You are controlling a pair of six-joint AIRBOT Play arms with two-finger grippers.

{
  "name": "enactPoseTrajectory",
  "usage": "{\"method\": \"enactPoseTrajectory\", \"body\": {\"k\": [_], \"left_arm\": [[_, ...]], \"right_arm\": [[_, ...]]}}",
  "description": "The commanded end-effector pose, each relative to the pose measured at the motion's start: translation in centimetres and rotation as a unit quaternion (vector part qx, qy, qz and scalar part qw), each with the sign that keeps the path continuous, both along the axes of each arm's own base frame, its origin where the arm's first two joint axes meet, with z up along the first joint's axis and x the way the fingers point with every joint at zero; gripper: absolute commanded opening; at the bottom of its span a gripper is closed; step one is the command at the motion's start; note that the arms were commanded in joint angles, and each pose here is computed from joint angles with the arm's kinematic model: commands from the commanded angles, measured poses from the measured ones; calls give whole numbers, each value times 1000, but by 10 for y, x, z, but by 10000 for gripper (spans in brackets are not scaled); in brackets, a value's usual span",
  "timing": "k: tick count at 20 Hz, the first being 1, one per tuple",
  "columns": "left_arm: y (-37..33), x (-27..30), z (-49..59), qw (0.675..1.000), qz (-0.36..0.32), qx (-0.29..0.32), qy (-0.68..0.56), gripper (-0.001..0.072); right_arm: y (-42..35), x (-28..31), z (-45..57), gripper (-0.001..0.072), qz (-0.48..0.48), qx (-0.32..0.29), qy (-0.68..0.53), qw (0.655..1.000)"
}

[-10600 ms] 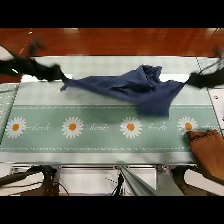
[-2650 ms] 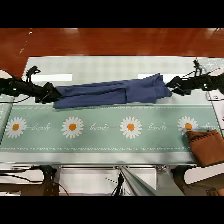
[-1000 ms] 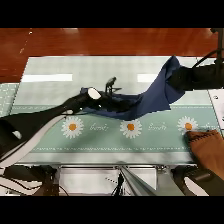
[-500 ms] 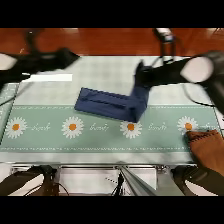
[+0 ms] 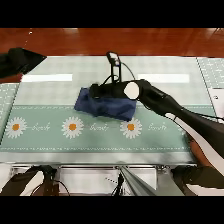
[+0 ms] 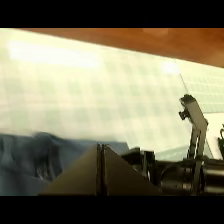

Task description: Fold the shirts.

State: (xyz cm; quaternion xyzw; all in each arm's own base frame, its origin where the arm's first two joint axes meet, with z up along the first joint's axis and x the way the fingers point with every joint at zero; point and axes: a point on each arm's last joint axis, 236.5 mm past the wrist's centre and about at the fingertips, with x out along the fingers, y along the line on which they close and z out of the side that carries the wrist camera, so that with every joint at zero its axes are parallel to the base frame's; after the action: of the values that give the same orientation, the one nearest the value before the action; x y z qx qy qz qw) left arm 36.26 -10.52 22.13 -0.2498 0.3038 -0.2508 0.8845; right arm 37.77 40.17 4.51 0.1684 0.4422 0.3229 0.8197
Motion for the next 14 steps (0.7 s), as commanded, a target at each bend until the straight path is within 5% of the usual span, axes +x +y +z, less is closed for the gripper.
{"method": "enactPoseTrajectory", "body": {"k": [1, 4, 7, 9, 12, 14], "left_arm": [[0, -9, -19, 1000, -4, -2, 26, 21], [0, -11, -34, 999, -4, -5, 42, 22], [4, -11, -41, 999, -1, 9, 48, 21], [10, -11, -48, 998, 3, 30, 52, 22], [17, -11, -55, 997, 7, 53, 57, 22], [16, -13, -56, 997, 3, 53, 61, 22]], "right_arm": [[-19, -10, -7, 509, 46, -50, 0, 998], [-139, -3, 2, 509, 44, -209, 0, 977], [-310, -6, 7, 497, -43, -383, 70, 920], [-360, -22, -8, 500, -111, -332, 149, 925], [-332, -30, -45, 595, -175, -101, 240, 950], [-302, -19, -66, 598, -207, 1, 235, 950]]}}
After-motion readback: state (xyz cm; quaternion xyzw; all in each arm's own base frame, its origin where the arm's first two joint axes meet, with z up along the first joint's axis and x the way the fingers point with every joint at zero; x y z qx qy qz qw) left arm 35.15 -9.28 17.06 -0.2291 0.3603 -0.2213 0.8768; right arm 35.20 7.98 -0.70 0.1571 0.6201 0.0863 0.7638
